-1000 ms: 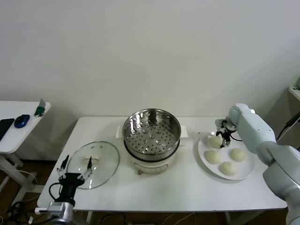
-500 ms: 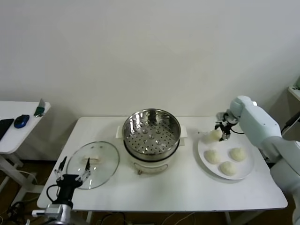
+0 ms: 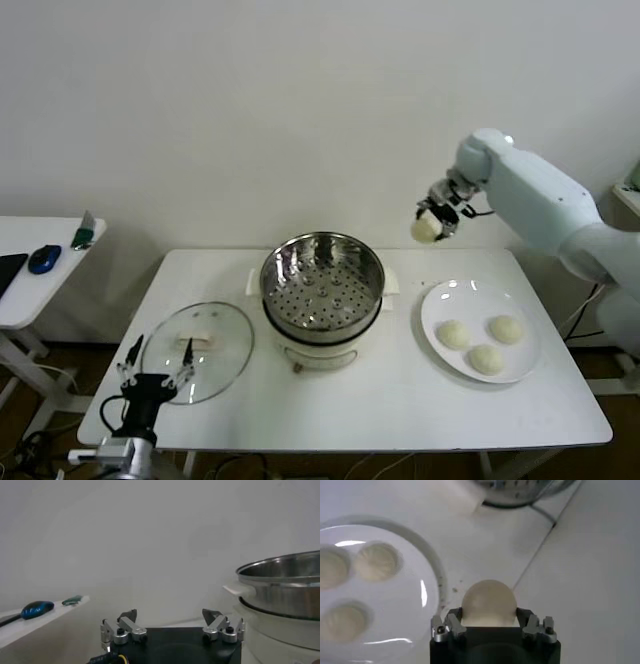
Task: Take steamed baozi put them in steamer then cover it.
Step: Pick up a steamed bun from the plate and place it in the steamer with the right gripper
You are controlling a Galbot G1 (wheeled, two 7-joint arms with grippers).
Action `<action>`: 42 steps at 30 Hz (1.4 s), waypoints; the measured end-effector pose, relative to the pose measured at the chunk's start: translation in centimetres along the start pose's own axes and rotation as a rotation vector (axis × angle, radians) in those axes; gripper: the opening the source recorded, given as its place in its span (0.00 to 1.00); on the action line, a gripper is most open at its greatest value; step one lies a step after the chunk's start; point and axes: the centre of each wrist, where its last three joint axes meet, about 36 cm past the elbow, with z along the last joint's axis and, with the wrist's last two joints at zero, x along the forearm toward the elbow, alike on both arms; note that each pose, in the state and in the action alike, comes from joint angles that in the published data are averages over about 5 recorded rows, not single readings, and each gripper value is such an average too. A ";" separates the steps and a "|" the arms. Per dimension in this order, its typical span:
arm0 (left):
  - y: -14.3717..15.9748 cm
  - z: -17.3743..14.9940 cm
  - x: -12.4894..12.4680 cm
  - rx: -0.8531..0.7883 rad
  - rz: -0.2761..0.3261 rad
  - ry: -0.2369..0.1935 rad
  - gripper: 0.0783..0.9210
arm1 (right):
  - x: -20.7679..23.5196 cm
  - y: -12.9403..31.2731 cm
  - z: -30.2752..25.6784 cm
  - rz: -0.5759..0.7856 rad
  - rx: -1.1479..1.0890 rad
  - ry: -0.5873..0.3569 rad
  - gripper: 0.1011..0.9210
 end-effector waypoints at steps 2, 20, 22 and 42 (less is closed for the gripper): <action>-0.1 0.0 0.0 0.001 0.003 0.001 0.88 | 1.0 -2.0 -2.0 0.006 0.082 -0.001 0.74; 0.1 -0.6 0.1 -0.012 0.029 -0.003 0.88 | -1.2 -11.7 -18.6 -0.046 0.656 -0.010 0.74; 0.3 -0.7 0.1 -0.013 0.029 -0.003 0.88 | -2.2 -11.9 -19.9 -0.057 0.702 -0.007 0.75; 0.5 -0.6 0.4 -0.015 0.034 0.002 0.88 | -9.8 -10.7 -24.0 -0.155 0.865 0.027 0.75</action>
